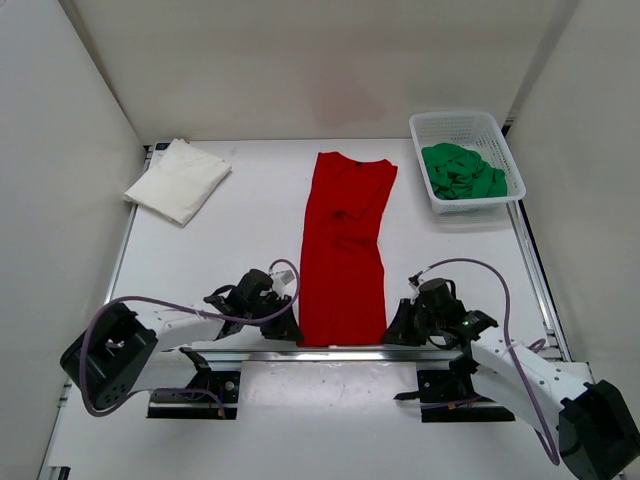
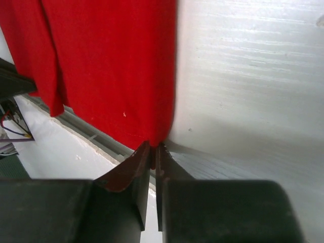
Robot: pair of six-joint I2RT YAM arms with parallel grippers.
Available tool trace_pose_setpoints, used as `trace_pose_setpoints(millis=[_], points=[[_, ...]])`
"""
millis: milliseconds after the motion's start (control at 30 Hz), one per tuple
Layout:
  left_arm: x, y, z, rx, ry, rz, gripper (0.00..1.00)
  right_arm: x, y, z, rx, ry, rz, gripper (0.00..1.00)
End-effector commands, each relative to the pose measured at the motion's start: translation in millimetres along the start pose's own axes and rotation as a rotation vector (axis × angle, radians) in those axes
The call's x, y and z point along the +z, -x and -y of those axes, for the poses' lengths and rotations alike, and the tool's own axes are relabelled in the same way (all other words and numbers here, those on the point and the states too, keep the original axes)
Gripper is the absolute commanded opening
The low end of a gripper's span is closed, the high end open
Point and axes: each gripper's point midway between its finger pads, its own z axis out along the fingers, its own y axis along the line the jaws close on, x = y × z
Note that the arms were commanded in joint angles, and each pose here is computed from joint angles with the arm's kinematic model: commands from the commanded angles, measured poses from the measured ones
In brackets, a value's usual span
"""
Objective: Fold and stack the t-shirts
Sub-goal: Grab the bottom of the folded rectangular tshirt with both arms, then fold the folded rectangular tshirt in 1/3 of the way
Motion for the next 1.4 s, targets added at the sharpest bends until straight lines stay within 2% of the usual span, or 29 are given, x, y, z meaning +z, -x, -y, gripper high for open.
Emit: trace_pose_setpoints(millis=[0, 100, 300, 400, 500, 567, 700, 900, 1000, 1133, 1300, 1367], points=[[1, -29, -18, -0.051, 0.045, -0.075, 0.15, -1, 2, -5, 0.003, 0.029, 0.007, 0.01], [-4, -36, -20, -0.057, 0.062, -0.091, 0.00, -6, -3, -10, -0.001, 0.028, -0.008, 0.00], [-30, -47, -10, -0.113, 0.035, -0.077, 0.00, -20, -44, -22, -0.006, 0.048, -0.138, 0.00], [-41, -36, 3, -0.140, -0.027, -0.035, 0.00, -31, -38, -41, -0.029, 0.065, -0.116, 0.00], [-50, -1, 27, -0.116, -0.083, 0.067, 0.00, -38, -11, -57, -0.079, 0.079, -0.051, 0.00], [-49, 14, 35, -0.087, -0.077, 0.075, 0.00, -42, 16, -74, -0.142, 0.135, 0.008, 0.00], [-58, 88, 51, -0.052, -0.075, 0.247, 0.00, -42, 82, -86, -0.196, 0.139, 0.141, 0.00], [-57, 187, 58, -0.039, -0.028, 0.415, 0.00, -47, 186, -87, -0.225, 0.099, 0.317, 0.01], [-50, 229, 48, -0.059, 0.024, 0.463, 0.00, -40, 223, -78, -0.211, 0.057, 0.365, 0.00], [-28, 267, 25, -0.105, 0.072, 0.476, 0.00, -27, 257, -65, -0.186, 0.048, 0.385, 0.00], [-6, 299, 2, -0.165, 0.098, 0.477, 0.00, -9, 288, -46, -0.129, 0.048, 0.382, 0.00], [-1, 309, -2, -0.172, 0.104, 0.488, 0.00, -11, 302, -43, -0.114, 0.052, 0.417, 0.00]])
